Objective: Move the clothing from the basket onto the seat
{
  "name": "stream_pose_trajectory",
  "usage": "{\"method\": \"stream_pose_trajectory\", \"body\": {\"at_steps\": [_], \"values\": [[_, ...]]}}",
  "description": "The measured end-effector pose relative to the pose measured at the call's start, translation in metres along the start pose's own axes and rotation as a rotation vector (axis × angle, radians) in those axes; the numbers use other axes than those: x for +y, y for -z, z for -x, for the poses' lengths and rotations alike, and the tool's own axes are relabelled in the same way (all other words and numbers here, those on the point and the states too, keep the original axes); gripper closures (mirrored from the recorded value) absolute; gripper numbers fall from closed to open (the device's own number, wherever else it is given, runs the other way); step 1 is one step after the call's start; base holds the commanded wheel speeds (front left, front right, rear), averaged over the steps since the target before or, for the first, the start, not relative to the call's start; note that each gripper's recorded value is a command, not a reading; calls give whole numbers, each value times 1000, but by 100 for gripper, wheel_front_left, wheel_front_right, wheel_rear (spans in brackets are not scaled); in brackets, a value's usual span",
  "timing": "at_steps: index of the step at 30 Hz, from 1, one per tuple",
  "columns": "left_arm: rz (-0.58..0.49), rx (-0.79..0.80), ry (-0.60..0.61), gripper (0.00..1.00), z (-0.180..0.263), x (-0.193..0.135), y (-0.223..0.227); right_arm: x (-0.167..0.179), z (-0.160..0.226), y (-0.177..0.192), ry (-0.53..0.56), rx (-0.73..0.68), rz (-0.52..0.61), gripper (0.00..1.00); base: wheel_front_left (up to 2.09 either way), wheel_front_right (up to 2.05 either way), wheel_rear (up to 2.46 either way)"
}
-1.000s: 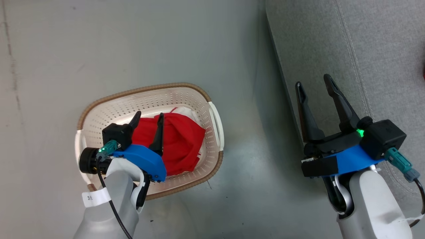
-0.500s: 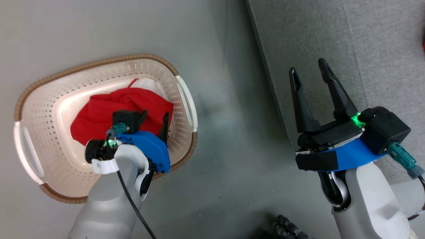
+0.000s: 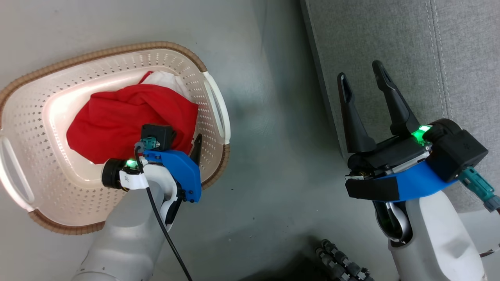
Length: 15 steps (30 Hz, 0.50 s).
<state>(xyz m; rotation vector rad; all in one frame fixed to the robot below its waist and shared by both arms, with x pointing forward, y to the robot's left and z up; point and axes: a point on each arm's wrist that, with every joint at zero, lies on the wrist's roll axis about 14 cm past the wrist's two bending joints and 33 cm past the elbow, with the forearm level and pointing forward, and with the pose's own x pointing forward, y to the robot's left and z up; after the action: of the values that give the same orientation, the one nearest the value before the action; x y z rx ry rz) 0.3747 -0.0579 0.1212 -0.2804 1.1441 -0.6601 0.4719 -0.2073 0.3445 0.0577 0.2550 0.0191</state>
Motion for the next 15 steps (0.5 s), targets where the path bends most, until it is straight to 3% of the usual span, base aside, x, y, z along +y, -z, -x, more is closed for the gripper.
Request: {"method": "stream_pose_trajectory", "body": {"at_steps": [14,15], "values": [[5,95,-6,0,-12,6,24,-8,3,7,25,17,-4,0,0,0,0],[3,99,-10,25,-13,6,25,-8,3,8,25,18,-6,0,0,0,0]]}}
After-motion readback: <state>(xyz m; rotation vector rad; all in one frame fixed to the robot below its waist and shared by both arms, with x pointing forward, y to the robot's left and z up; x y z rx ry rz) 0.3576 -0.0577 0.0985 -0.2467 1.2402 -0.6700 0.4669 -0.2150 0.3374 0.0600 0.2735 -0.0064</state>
